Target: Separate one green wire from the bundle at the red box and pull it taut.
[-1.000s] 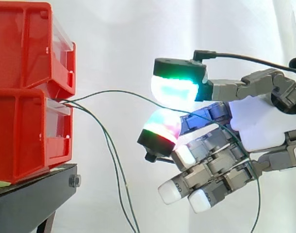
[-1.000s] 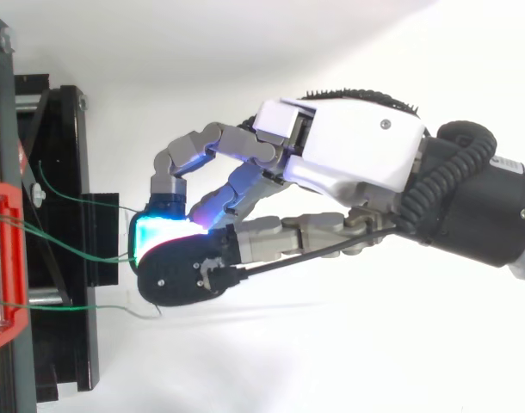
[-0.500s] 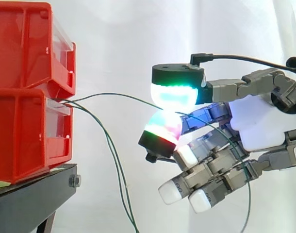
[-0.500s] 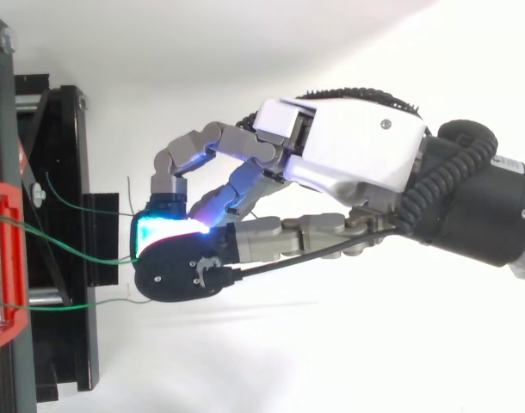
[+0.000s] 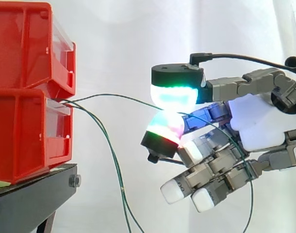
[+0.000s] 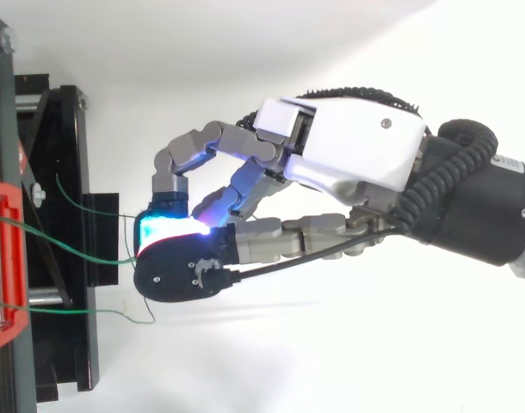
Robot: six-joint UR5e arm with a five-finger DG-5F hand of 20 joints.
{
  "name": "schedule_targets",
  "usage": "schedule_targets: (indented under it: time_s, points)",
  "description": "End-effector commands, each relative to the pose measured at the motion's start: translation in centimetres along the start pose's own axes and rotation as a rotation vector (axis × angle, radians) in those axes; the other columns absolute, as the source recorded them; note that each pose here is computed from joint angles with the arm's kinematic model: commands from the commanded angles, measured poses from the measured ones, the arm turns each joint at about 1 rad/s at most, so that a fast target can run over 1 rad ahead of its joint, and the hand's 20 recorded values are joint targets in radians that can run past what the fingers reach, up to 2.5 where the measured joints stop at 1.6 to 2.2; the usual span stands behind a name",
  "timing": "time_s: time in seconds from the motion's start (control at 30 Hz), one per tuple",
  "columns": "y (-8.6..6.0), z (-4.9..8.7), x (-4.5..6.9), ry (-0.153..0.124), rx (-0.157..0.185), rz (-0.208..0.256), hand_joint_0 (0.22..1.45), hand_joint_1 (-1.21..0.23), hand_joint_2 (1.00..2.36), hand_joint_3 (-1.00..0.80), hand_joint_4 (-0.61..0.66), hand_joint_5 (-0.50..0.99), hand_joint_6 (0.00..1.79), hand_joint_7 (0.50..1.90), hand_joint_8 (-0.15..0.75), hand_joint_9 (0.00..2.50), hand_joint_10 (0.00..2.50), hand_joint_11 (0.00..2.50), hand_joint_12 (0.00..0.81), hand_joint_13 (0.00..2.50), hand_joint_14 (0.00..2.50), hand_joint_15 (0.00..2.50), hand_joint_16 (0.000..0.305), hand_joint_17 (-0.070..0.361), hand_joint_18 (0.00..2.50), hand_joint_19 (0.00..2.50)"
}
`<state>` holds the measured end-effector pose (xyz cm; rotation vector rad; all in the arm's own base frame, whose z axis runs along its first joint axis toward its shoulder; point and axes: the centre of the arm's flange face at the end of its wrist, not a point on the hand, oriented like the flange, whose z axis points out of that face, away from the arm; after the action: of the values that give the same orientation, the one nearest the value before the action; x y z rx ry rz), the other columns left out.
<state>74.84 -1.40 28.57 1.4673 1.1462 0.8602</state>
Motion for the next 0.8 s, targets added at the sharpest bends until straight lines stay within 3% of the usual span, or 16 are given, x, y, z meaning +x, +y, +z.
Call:
schedule_targets:
  time_s: [0.0,0.6,0.77]
  points:
    - [0.0,0.0,0.0,0.0,0.001,-0.001,0.6,-0.78,1.01,0.0,0.01,-0.1,0.9,1.27,0.308,1.13,0.02,0.7,0.404,0.84,0.01,0.36,0.057,0.128,0.85,0.41]
    - [-0.3,0.2,0.0,-0.005,-0.014,0.002,0.61,-0.78,1.01,0.0,0.03,-0.1,0.9,1.27,0.31,1.13,0.02,0.69,0.411,0.83,0.01,0.35,0.057,0.128,0.84,0.4]
    - [-2.6,0.3,0.5,0.004,-0.042,0.018,0.61,-0.77,1.01,-0.01,0.03,-0.1,0.9,1.26,0.311,1.13,0.02,0.7,0.408,0.83,0.01,0.35,0.057,0.128,0.83,0.4]
